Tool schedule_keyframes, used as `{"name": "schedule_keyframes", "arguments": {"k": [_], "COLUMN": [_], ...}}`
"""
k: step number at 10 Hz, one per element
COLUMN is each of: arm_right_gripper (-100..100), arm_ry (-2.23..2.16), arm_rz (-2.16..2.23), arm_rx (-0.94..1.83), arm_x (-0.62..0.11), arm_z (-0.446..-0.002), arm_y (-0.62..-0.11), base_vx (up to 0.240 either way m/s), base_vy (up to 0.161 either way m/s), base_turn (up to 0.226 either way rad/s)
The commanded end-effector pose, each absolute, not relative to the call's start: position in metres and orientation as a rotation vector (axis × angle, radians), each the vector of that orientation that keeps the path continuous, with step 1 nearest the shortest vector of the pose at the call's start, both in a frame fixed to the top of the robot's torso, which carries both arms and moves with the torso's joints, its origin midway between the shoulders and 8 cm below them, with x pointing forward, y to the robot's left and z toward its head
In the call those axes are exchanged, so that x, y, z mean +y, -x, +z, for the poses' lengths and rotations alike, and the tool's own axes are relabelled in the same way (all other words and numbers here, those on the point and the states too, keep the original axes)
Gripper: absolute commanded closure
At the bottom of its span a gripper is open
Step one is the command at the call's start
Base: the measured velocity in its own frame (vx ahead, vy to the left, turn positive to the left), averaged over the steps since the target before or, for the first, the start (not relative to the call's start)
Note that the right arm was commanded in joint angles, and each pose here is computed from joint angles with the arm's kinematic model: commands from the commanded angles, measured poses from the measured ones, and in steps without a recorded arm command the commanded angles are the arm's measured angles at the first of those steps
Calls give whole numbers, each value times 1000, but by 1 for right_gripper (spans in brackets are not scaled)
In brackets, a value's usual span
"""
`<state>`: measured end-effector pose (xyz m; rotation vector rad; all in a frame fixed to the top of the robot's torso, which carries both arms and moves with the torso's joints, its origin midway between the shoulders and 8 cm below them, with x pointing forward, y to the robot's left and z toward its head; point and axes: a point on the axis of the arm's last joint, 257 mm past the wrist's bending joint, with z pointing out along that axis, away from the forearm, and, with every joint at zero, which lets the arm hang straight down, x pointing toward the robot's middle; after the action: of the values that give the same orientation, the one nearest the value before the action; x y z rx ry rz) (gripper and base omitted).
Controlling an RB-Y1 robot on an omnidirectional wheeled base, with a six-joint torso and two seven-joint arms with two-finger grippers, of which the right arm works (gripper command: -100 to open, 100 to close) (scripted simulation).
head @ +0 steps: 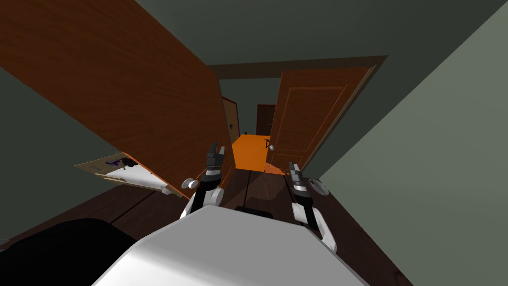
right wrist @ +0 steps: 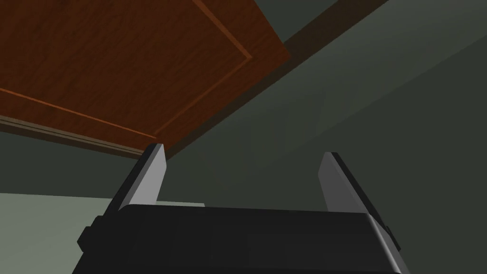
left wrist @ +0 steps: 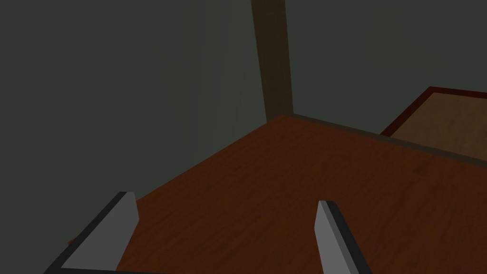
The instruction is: Pull the door open
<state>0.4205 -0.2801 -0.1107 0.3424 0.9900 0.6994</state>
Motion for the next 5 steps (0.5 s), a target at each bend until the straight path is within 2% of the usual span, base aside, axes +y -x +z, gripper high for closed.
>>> {"name": "schedule_keyframes", "arguments": {"k": [1,5], "arm_right_gripper": [-100,-100], "arm_ry": [-336,-302], "arm_rz": [683,591], "arm_rx": [1001,1068], "arm_x": [-280,-287], "arm_z": [-118,-150], "arm_y": [-423,-433], "base_vx": [61,76], "base_vy": [5,18], "base_turn": [-2,-7]}}
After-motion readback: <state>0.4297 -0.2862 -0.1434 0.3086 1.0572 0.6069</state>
